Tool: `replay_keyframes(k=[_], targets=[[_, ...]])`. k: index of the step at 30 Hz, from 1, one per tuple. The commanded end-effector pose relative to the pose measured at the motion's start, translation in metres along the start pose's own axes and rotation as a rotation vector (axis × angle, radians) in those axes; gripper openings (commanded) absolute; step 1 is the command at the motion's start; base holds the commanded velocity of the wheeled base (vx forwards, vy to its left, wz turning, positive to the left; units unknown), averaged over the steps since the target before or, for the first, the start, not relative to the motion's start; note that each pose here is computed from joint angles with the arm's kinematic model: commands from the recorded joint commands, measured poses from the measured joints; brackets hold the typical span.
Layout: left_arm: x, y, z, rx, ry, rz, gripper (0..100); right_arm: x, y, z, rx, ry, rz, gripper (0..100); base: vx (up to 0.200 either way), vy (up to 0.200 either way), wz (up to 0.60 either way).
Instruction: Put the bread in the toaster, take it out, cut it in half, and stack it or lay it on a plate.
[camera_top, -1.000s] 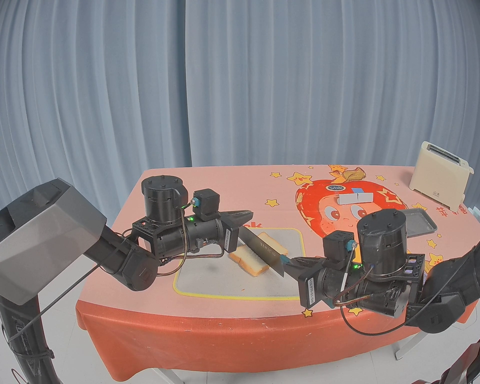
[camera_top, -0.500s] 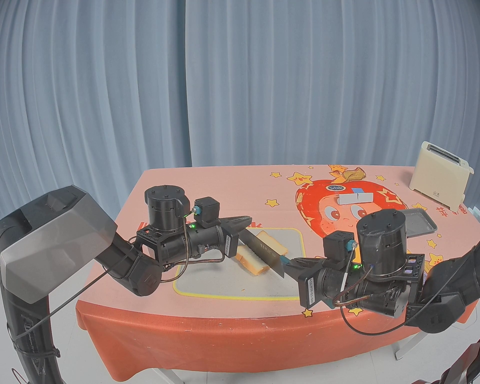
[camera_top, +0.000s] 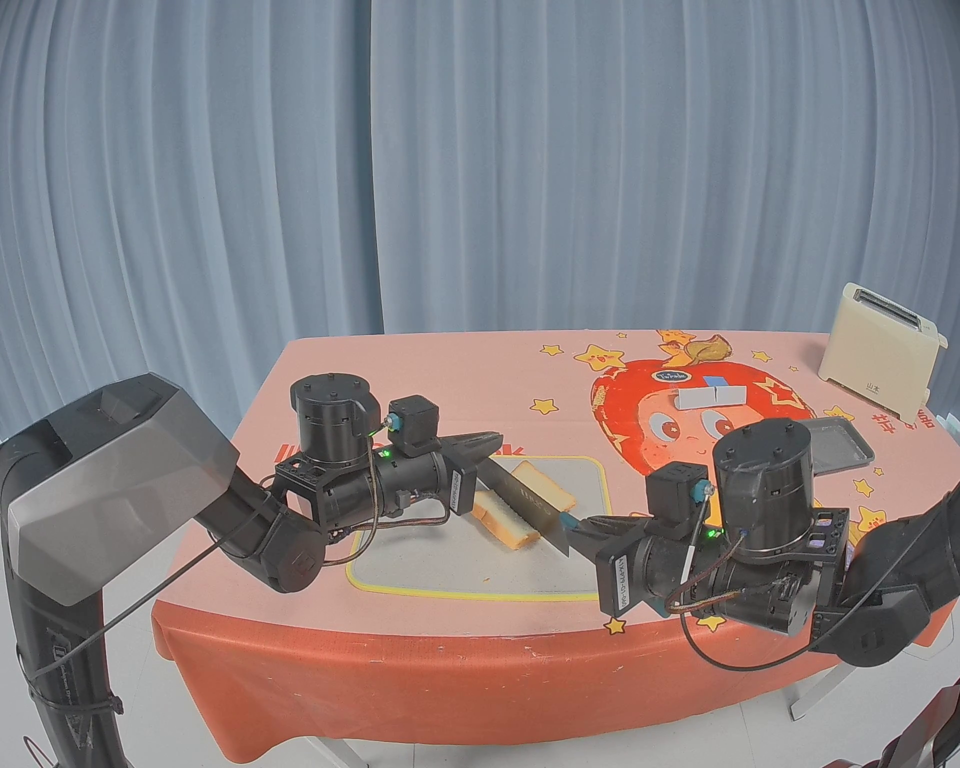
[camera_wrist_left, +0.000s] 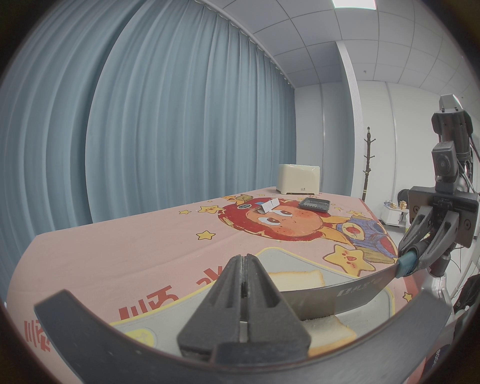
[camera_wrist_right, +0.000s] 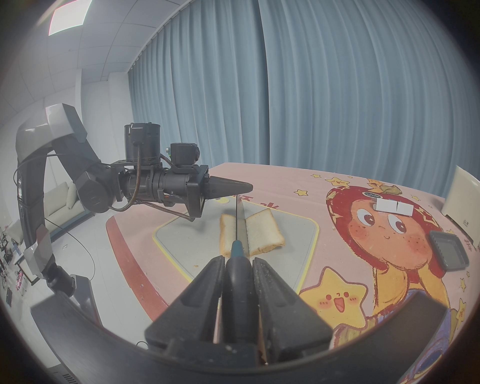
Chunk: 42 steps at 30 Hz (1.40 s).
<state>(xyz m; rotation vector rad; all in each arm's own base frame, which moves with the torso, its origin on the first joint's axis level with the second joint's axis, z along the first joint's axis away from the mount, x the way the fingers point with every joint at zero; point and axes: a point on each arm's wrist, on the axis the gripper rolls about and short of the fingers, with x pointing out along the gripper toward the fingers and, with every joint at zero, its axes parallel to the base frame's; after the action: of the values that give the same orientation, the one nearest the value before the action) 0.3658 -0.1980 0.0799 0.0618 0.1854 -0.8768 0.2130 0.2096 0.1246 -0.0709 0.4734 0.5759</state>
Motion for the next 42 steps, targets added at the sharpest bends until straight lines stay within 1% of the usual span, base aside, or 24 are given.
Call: replay_keyframes(k=[1,7,14,16,18,19,20,21,23,25,28,32,33,34,36,38,40,42], targets=[[0.001,0.0,-0.005,-0.007,0.018,-0.003,0,0.0,0.001,0.0,0.0,-0.003,0.002,0,0.0,0.0,0.0],[-0.002,-0.002,-0.013,-0.018,0.045,-0.004,0,0.0,0.001,0.0,0.0,-0.003,0.002,0,0.0,0.0,0.0],[-0.001,-0.002,-0.012,-0.017,0.042,-0.006,0,0.0,0.001,0.0,0.0,-0.004,0.002,0,0.0,0.0,0.0],[0.001,-0.002,-0.008,-0.009,0.025,-0.006,0,0.0,0.001,0.001,0.001,-0.007,0.002,0,0.0,0.0,0.0],[0.003,-0.001,0.0,0.004,-0.017,-0.005,0,0.0,0.001,0.001,0.001,-0.007,0.002,0,0.0,0.0,0.0],[0.003,-0.001,0.0,0.004,-0.017,-0.005,0,0.0,0.001,0.001,0.001,-0.007,0.002,0,0.0,0.0,0.0],[0.005,0.0,0.008,0.016,-0.056,0.0,0,0.0,0.001,0.0,0.001,-0.006,0.002,0,0.0,0.0,0.0],[0.005,0.001,0.01,0.021,-0.069,0.005,0,0.0,0.001,0.0,0.001,-0.006,0.002,0,0.0,0.0,0.0],[0.005,0.001,0.013,0.022,-0.076,0.01,0,0.0,0.001,0.0,0.0,-0.004,0.002,0,0.0,0.0,0.0],[0.001,0.001,0.02,0.026,-0.09,0.015,0,0.0,0.001,0.0,0.001,-0.006,0.002,0,0.0,0.0,0.0],[-0.014,-0.004,0.038,0.038,-0.12,0.018,0,0.0,0.001,0.002,0.001,-0.015,0.002,0,0.0,0.0,0.0],[-0.048,-0.016,0.065,0.057,-0.166,0.024,0,-0.005,0.003,0.008,0.004,-0.041,0.004,0,0.0,0.0,0.0],[-0.053,-0.018,0.068,0.06,-0.172,0.024,0,-0.006,0.003,0.008,0.004,-0.046,0.005,0,0.0,0.0,0.0],[-0.074,-0.026,0.079,0.067,-0.192,0.031,0,-0.008,0.003,0.01,0.005,-0.053,0.004,0,0.0,0.0,0.0],[-0.098,-0.035,0.086,0.068,-0.199,0.05,0,-0.007,0.003,0.01,0.005,-0.053,0.003,0,0.0,0.0,0.0],[-0.123,-0.044,0.087,0.064,-0.192,0.086,0,-0.006,0.004,0.011,0.006,-0.06,0.003,0,0.0,0.0,0.0],[-0.151,-0.055,0.083,0.057,-0.183,0.132,0,-0.006,0.005,0.012,0.012,-0.09,-0.014,0,0.0,0.0,0.0],[-0.175,-0.057,0.079,0.052,-0.185,0.193,0,-0.004,0.005,0.012,0.018,-0.122,-0.044,0,0.0,0.0,0.0]])
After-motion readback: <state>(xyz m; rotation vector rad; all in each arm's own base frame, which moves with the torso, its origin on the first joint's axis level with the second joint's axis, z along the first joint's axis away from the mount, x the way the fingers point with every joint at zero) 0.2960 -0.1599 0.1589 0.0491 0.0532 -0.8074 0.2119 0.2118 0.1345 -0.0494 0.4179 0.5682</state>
